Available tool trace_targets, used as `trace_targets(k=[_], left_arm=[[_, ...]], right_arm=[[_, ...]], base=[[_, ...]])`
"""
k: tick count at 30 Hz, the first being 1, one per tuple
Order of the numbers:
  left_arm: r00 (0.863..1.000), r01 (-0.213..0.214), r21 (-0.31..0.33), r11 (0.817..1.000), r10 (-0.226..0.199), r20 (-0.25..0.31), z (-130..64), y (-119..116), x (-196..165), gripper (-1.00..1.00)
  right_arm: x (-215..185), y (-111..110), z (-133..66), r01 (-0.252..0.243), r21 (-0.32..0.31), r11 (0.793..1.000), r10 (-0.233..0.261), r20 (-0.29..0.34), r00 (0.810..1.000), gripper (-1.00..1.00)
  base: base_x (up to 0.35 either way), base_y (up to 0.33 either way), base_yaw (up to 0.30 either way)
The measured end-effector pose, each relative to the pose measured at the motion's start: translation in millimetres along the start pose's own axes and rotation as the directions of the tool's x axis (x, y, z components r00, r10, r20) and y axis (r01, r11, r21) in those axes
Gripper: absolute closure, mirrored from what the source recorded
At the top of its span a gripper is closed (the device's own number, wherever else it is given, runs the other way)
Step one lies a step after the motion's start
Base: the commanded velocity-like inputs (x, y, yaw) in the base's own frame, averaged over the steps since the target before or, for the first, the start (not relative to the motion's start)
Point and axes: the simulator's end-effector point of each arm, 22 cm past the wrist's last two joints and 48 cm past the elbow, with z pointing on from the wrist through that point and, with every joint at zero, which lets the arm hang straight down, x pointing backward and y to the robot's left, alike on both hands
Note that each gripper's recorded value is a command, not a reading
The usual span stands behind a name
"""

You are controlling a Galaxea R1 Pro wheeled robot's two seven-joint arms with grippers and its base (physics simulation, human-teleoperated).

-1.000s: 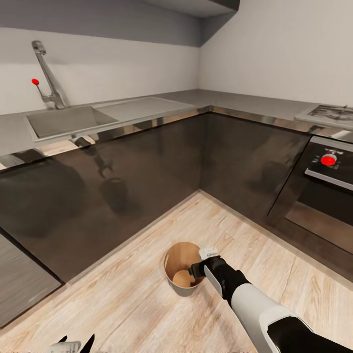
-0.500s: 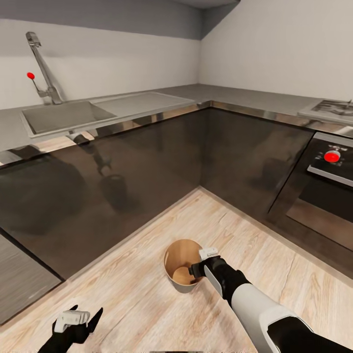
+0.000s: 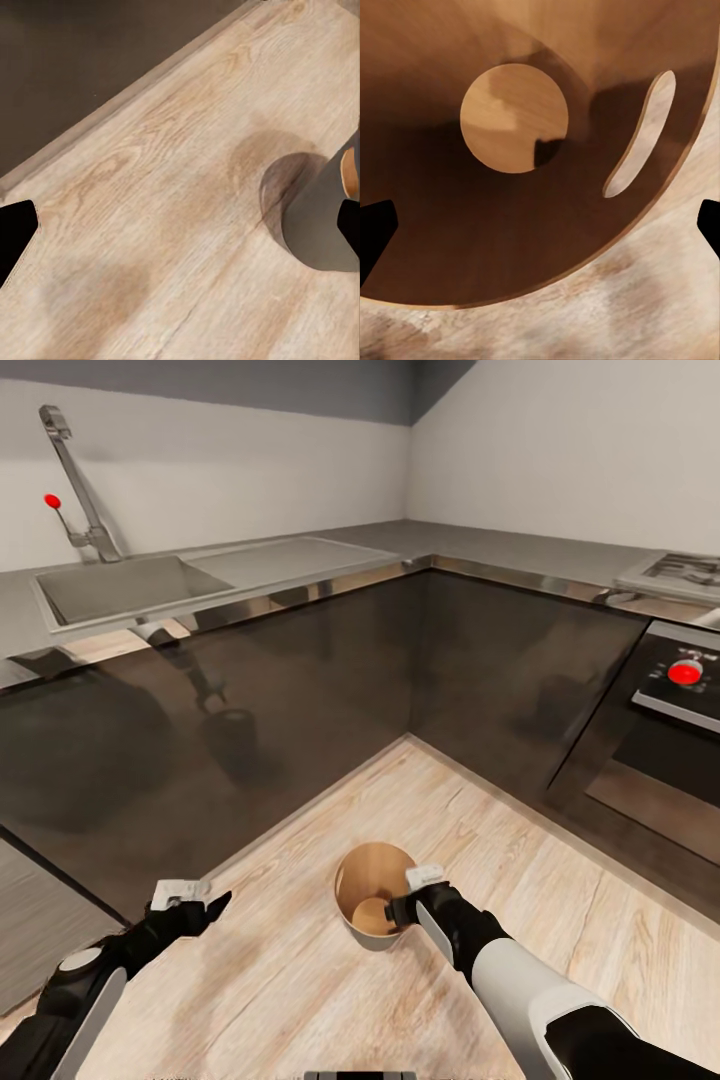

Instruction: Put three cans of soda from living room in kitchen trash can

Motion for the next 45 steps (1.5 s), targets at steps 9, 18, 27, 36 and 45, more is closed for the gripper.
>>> trace_targets(k=[9, 18, 27, 36, 45], left_arm=[[0.996, 0.013, -0.079, 0.997, -0.020, -0.082, 10.5, 13.8, 0.2, -1.00], [0.995, 0.015, -0.085, 0.996, -0.024, -0.099, 14.7, 13.4, 8.0, -1.00], [0.993, 0.015, -0.096, 0.995, -0.025, -0.113, 17.7, 16.2, 15.5, -1.00], [0.992, 0.015, -0.099, 0.995, -0.028, -0.125, 20.8, 17.3, 21.7, -1.00], [0.990, 0.017, -0.099, 0.995, -0.031, -0.138, 23.6, 18.1, 28.5, -1.00]], right_arm=[[6.0, -0.2, 5.7, -0.001, -0.001, 1.000, 0.001, -0.013, 1.000, -1.00], [10.7, -6.4, 10.9, -0.003, 0.006, 1.000, 0.003, -0.022, 1.000, -1.00], [8.8, -10.6, 14.1, -0.010, 0.008, 1.000, 0.010, -0.020, 1.000, -1.00], [12.8, -12.5, 19.3, -0.014, 0.011, 1.000, 0.014, -0.026, 1.000, -1.00], [18.7, -19.3, 25.0, -0.023, 0.017, 1.000, 0.023, -0.034, 0.999, -1.00]], base=[[0.000, 0.000, 0.000], [0.000, 0.000, 0.000], [0.000, 0.000, 0.000], [0.000, 0.000, 0.000], [0.000, 0.000, 0.000]])
